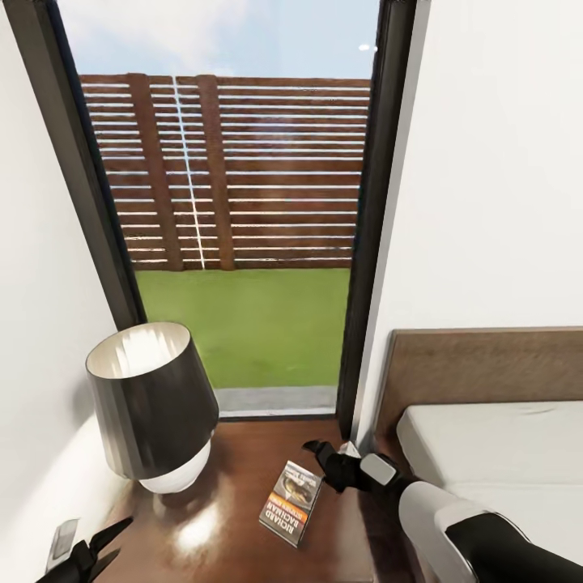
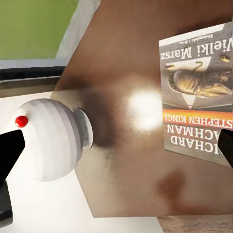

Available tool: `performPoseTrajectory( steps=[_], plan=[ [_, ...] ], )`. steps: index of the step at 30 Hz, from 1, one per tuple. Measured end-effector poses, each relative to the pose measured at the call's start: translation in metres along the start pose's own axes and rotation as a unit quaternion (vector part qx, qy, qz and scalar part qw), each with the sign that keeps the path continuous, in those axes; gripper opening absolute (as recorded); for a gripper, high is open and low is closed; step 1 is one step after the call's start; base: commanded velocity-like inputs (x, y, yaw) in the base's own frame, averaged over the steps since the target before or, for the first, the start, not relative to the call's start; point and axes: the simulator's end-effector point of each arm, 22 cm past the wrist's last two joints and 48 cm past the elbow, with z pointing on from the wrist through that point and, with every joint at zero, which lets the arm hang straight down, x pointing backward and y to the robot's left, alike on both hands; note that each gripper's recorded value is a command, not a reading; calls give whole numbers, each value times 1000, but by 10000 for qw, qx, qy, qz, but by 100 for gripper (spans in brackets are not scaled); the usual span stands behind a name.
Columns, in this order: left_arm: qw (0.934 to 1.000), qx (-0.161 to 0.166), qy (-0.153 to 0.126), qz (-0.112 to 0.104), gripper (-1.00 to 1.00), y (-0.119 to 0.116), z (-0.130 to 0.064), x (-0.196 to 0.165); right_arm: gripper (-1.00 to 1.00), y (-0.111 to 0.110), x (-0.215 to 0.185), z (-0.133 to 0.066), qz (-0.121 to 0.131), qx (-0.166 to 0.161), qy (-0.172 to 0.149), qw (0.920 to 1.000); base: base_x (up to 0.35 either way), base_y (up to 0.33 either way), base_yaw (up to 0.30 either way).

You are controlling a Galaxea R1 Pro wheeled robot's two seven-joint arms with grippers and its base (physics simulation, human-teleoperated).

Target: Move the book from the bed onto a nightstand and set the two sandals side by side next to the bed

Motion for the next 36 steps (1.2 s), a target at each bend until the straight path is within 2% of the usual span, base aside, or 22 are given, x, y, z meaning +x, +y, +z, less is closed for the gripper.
performPoseTrajectory(
  steps=[6,19,23,24,28,31,36],
  plan=[
    [9992,-374,60,118,100,18,-17,3,100,0,-16,-14,-136,-2,-76,9999,0,0,0],
    [9951,-900,209,345,100,35,-40,18,100,2,-35,-37,-302,112,-149,9994,0,0,0],
    [9912,-1099,351,655,100,43,-48,28,100,4,-42,-45,-665,107,-169,9976,0,0,0],
    [9911,-1100,350,658,100,41,-48,27,100,6,-43,-46,-668,107,-169,9976,0,0,0],
    [9873,-1200,462,930,100,43,-53,34,100,10,-45,-52,-1097,68,-182,9938,0,0,0],
    [9853,-1255,541,1030,100,43,-55,41,100,6,-42,-56,-1316,62,-183,9911,0,0,0],
    [9833,-1330,612,1082,100,42,-61,49,100,-2,-39,-63,-1489,60,-228,9886,0,0,0]
  ],
)
